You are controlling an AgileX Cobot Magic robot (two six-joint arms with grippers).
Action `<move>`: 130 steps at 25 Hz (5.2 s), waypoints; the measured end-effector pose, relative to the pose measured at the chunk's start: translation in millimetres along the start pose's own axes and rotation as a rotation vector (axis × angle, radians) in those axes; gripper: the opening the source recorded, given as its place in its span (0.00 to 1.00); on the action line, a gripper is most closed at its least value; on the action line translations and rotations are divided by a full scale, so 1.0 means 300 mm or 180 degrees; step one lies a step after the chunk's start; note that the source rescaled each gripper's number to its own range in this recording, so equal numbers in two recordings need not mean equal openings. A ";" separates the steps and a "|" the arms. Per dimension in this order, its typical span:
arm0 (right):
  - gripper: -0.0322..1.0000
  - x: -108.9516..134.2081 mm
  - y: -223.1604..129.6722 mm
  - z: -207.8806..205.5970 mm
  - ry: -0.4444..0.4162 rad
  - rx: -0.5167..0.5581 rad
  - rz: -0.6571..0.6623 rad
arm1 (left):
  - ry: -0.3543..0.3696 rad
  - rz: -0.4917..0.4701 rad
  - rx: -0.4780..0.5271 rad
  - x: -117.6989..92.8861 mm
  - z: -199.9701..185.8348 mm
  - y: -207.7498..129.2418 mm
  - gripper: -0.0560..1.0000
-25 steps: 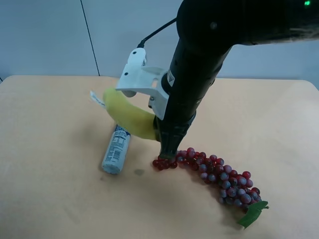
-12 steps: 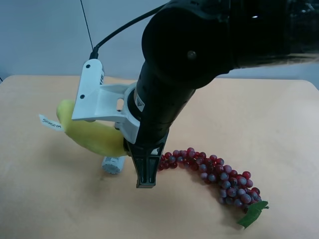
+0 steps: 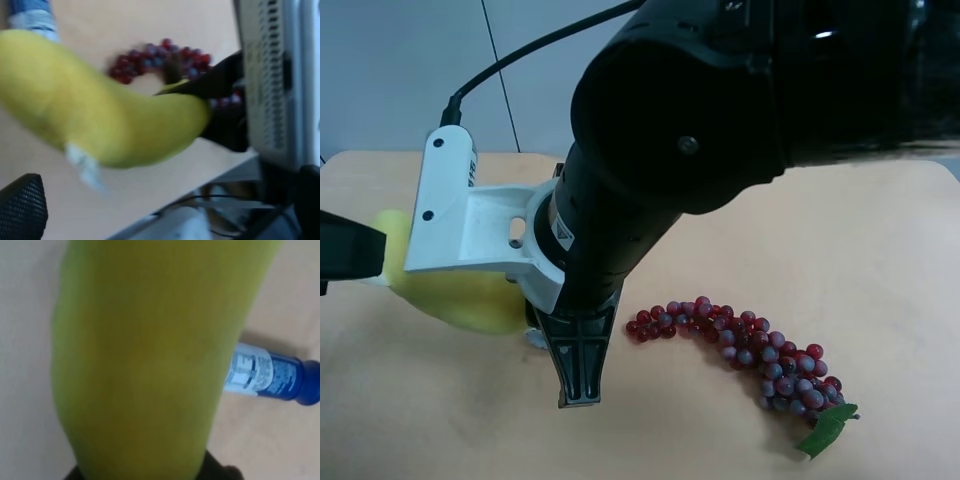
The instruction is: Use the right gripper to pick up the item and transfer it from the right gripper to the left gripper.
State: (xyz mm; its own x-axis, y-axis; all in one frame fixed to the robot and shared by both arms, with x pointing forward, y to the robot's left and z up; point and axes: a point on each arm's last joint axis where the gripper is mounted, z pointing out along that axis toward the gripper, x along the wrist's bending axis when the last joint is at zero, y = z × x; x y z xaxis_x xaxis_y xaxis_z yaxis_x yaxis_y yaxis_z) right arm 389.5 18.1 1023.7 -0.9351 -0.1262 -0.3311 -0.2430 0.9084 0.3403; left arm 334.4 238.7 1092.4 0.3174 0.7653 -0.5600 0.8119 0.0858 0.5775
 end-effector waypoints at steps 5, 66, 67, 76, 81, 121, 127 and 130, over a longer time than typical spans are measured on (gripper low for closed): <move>0.03 0.001 0.002 0.000 -0.0004 -0.0009 -0.0007 | -0.0157 -0.0163 0.0103 0.005 0.036 0.026 1.00; 0.03 0.010 0.045 -0.153 0.0050 -0.0701 0.0280 | -0.0437 -0.0011 -0.0280 -0.014 0.050 0.084 0.24; 0.03 0.010 0.045 -0.153 0.0053 -0.0703 0.0283 | -0.0437 -0.0011 -0.0280 -0.014 0.050 0.084 0.13; 0.39 0.010 0.046 -0.153 0.0051 -0.0712 0.0289 | -0.0438 -0.0008 -0.0278 -0.014 0.050 0.084 0.06; 0.94 0.010 0.045 -0.153 0.0058 -0.0704 0.0291 | -0.0449 -0.0008 -0.0258 -0.015 0.050 0.082 0.06; 1.00 0.349 -0.561 -0.628 -0.0218 -0.0171 0.2075 | -0.0523 -0.0010 -0.0132 -0.022 0.049 0.070 0.06; 1.00 0.448 -0.689 -0.594 -0.0301 -0.0451 0.2210 | -0.0521 -0.0011 -0.0137 -0.022 0.049 0.070 0.06; 1.00 0.476 -0.726 -0.594 -0.0382 -0.0733 0.2226 | -0.0512 -0.0012 -0.0158 -0.021 0.049 0.072 0.06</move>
State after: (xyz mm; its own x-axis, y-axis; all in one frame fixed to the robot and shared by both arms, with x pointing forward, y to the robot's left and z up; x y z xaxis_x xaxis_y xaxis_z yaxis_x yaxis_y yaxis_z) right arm 262.9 -268.9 1059.1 -0.8599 0.5070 -0.0590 0.3382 0.6524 0.6782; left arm 357.3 226.4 1099.5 0.3918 0.6534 -0.6478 0.7894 0.1230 0.6015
